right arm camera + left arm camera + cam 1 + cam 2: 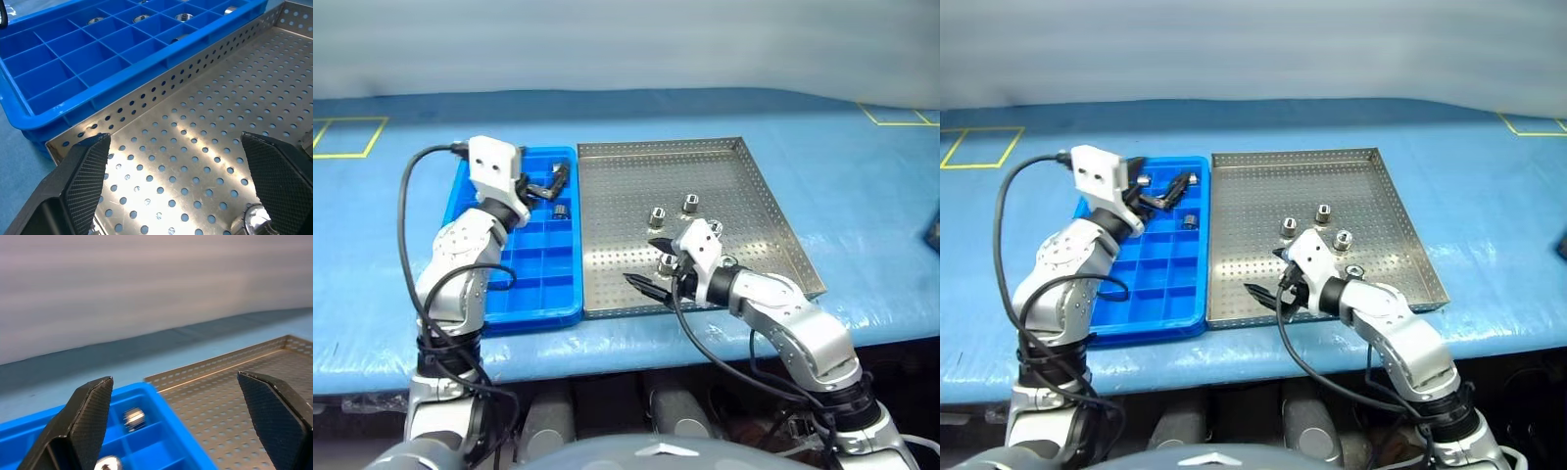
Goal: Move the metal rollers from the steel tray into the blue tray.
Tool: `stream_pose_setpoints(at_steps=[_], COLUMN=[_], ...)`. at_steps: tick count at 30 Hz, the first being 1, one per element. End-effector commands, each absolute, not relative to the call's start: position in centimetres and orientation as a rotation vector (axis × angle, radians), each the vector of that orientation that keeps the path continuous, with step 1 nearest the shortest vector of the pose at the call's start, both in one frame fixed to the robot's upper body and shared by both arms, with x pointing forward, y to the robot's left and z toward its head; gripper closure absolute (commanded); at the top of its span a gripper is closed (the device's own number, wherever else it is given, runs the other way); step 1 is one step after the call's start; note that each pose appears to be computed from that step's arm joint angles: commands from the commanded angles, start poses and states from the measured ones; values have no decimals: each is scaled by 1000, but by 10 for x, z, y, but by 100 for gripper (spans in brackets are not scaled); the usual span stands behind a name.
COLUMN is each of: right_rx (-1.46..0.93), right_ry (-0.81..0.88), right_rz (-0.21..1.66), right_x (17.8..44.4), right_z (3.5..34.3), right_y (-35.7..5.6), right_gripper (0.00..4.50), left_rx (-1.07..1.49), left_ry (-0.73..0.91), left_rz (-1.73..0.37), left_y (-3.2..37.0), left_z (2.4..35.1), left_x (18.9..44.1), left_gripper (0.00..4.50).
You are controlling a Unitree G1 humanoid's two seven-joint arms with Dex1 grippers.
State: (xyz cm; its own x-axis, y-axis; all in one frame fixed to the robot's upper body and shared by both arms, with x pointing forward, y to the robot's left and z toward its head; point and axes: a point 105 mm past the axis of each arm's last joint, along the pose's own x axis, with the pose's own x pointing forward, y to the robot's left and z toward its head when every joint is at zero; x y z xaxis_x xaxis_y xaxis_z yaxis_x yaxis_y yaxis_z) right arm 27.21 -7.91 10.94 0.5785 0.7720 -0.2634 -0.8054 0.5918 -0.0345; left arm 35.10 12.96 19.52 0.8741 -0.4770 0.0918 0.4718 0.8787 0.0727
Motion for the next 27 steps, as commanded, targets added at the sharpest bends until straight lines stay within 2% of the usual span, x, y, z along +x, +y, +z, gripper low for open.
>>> stream_pose_setpoints(at_steps=[1,6,10,17,26,27], right_rx=[-191,-194,-182,-162,-153,-152], right_ry=[207,226,234,247,240,238], right_rz=[886,776,710,667,659,660], right_x=[271,272,271,266,266,266], right_z=[116,111,108,102,102,103], right_y=[-92,-114,-123,-127,-125,-124], right_gripper=[0,0,0,0,0,0], left_rx=[50,112,202,270,364,358], left_ry=[-43,121,222,326,437,432], left_rz=[-716,-993,-1109,-1156,-1139,-1141], left_y=[98,53,28,9,12,12], left_z=[191,158,128,94,67,68], left_x=[350,342,334,330,329,329], left_gripper=[7,7,7,7,7,43])
